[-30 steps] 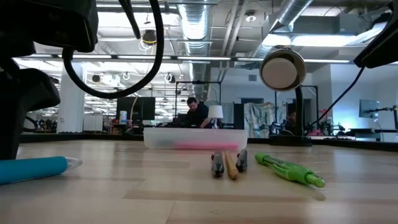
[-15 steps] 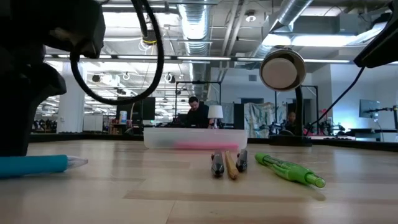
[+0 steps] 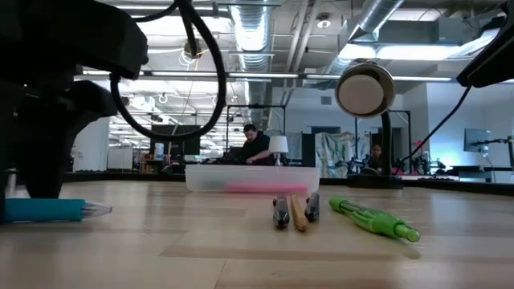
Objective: Pick & place school supplies into a supply box
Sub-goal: Put the blue pen into the supply box
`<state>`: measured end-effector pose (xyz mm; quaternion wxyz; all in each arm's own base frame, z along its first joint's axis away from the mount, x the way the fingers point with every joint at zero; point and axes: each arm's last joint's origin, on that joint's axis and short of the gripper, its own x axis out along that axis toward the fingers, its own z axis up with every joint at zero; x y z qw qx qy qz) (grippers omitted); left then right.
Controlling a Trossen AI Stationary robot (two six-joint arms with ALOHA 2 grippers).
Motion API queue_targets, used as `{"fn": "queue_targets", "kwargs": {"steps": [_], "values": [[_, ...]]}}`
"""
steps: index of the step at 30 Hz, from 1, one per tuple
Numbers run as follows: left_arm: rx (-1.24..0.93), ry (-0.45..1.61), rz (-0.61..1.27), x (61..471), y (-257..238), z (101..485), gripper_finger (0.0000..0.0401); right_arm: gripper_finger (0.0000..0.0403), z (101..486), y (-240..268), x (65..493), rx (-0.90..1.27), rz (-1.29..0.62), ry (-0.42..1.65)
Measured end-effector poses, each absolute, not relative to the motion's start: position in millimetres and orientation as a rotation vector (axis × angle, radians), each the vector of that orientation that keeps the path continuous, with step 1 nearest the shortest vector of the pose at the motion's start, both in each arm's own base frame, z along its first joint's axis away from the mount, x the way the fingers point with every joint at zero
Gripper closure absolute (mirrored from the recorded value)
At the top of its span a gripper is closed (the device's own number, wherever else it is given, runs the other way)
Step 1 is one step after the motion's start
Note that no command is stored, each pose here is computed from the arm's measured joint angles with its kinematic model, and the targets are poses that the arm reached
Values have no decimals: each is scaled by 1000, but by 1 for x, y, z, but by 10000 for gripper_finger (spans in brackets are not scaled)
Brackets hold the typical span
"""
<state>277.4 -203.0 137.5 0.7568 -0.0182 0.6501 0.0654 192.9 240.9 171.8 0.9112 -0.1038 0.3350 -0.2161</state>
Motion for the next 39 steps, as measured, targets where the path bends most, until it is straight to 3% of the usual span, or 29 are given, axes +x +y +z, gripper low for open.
{"fn": "queue_targets", "kwargs": {"steps": [10,29,39], "values": [[19,1491,23,277,-200,137,198,274,172,241,193,-214,-446,691],[-58,1525,112,273,-199,137,199,274,172,241,193,-219,-446,692],[-71,1504,99,275,-201,136,261,274,172,241,193,-219,-447,693]]}}
